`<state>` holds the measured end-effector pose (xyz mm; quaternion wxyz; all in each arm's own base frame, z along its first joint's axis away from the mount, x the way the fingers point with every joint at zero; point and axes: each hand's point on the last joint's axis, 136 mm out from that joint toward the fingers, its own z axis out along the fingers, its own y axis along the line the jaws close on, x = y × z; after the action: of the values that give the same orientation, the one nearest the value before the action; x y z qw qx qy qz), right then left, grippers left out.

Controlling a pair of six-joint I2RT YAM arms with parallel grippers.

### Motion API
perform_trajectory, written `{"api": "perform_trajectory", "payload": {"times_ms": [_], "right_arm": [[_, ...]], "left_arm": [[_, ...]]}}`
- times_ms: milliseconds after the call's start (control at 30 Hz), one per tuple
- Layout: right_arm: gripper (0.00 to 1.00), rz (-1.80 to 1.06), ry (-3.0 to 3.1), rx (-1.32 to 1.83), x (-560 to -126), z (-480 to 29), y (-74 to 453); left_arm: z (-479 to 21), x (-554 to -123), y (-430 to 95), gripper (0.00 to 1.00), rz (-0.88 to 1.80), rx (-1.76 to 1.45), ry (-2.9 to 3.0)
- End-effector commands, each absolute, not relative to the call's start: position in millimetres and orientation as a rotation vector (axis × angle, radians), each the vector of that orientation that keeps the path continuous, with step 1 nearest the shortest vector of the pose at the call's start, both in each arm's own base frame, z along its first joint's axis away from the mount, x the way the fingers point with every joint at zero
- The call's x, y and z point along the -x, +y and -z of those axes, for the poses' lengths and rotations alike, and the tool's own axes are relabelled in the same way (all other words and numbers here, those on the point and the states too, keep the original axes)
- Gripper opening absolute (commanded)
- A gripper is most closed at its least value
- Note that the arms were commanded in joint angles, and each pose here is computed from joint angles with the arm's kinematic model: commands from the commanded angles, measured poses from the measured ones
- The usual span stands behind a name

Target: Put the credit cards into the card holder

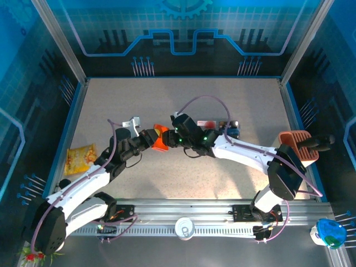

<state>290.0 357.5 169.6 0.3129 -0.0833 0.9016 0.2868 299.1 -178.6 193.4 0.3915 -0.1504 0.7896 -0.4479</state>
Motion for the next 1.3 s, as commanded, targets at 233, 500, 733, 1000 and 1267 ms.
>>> {"api": "perform_trajectory", "payload": {"times_ms": [233, 500, 733, 1000, 1267], "right_arm": [[0.00, -0.651, 2.484, 0.127, -267, -108, 323], [0.00, -0.547, 2.552, 0.058, -257, -62, 285], [0.00, -0.614, 2.534, 0.040, -252, -73, 278], [0.50, -0.904, 2.301, 0.020, -252, -170, 287], [0.66, -1.115, 2.116, 0.022, -269, -242, 314]], "left_arm": [[-225, -306, -182, 0.00, 1.173, 0.341, 1.912], [-232, -304, -181, 0.00, 1.198, 0.356, 1.885], [-232, -303, -178, 0.00, 1.216, 0.390, 1.867], [-231, -306, -173, 0.00, 1.305, 0.544, 1.805], [-233, -311, -174, 0.00, 1.362, 0.619, 1.768]]}}
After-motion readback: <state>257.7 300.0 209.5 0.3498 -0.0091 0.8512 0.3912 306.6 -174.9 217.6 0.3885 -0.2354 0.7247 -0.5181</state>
